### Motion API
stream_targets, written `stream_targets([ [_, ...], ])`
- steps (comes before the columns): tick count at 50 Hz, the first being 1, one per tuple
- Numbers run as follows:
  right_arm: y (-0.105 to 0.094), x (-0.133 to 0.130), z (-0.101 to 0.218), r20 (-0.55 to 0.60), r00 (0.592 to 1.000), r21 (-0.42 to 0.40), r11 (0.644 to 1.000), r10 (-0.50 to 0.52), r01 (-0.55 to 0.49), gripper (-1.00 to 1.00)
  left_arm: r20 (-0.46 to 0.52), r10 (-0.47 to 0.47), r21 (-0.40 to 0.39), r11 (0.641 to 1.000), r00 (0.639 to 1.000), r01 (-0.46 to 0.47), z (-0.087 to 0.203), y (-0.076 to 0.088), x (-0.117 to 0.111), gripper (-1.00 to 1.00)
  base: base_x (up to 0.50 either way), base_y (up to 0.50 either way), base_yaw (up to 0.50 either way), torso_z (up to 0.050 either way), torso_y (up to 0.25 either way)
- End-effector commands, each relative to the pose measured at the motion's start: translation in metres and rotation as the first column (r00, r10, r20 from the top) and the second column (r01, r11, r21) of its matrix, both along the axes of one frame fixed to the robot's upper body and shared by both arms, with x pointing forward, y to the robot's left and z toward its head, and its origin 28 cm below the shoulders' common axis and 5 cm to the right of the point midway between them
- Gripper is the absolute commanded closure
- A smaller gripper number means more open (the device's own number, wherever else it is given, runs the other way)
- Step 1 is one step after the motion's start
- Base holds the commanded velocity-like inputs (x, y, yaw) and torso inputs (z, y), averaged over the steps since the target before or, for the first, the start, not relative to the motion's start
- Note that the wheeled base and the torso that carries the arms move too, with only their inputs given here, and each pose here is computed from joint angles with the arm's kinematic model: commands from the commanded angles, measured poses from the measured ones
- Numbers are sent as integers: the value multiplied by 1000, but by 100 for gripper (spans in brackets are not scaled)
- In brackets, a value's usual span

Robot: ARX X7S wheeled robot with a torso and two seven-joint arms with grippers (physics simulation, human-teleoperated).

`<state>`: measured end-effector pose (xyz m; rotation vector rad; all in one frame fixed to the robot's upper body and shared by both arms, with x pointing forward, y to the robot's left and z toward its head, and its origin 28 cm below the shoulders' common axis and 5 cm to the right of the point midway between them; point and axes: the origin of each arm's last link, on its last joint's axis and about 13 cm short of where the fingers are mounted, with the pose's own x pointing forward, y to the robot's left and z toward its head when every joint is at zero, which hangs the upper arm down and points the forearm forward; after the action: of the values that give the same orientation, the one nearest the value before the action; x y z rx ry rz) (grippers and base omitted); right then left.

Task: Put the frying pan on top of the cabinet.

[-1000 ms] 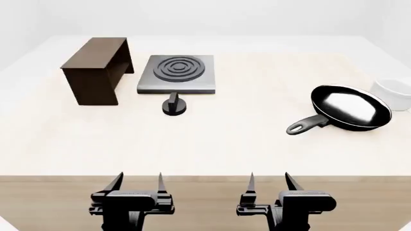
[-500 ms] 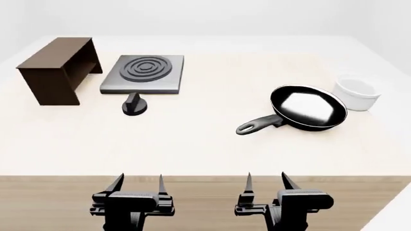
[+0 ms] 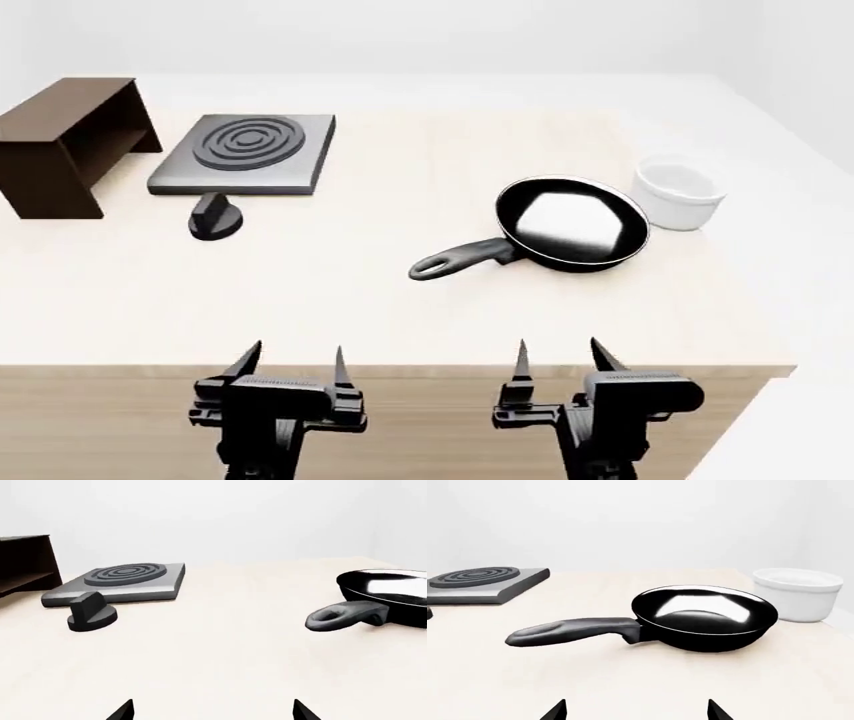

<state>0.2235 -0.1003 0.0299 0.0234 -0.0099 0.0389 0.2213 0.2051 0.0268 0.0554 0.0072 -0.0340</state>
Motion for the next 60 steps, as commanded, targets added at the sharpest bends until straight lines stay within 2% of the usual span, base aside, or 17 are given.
stream_targets([
  [1, -3, 16, 59, 48, 999, -6, 1000, 6, -6, -100, 72, 2, 60, 998, 997, -6, 62, 2, 17, -100, 0, 0, 0, 0, 0],
  [2, -5, 17, 62, 78, 997, -19, 1000, -20, 22, -100, 85, -4, 69, 998, 996, -2, 67, 1, 17, -100, 0, 0, 0, 0, 0],
  [5, -7, 16, 65, 98, 995, 1, 1000, -16, 16, -100, 73, -7, 72, 997, 997, 2, 65, 0, 17, -100, 250, 0, 0, 0, 0],
  [11, -8, 12, 59, 90, 996, 7, 1000, -12, 12, -100, 56, -7, 72, 997, 998, 3, 57, 0, 18, -100, 500, 0, 0, 0, 0],
  [53, -6, 13, 56, 121, 993, 16, 1000, 11, -13, -100, 55, 3, 85, 996, 998, -7, 54, 3, 21, -100, 500, 0, 0, 0, 0],
  [55, -8, 13, 55, 133, 991, 34, 999, 7, -11, -100, 54, 4, 82, 997, 999, -8, 54, 3, 21, -100, 500, 0, 0, 0, 0],
  [58, -13, 17, 57, 119, 989, 10, 996, -86, 85, -100, 56, 0, 83, 997, 998, -5, 54, 2, 20, -100, 167, 0, 0, 0, 0],
  [59, -21, 22, 59, 125, 968, -14, 975, -220, 223, -100, 55, 3, 80, 997, 998, -7, 54, 3, 20, -100, 0, 0, 0, 0, 0],
  [60, -25, 23, 59, 135, 958, -24, 965, -254, 260, -100, 54, 4, 80, 997, 999, -8, 54, 4, 20, -100, 0, 0, 0, 0, 0],
])
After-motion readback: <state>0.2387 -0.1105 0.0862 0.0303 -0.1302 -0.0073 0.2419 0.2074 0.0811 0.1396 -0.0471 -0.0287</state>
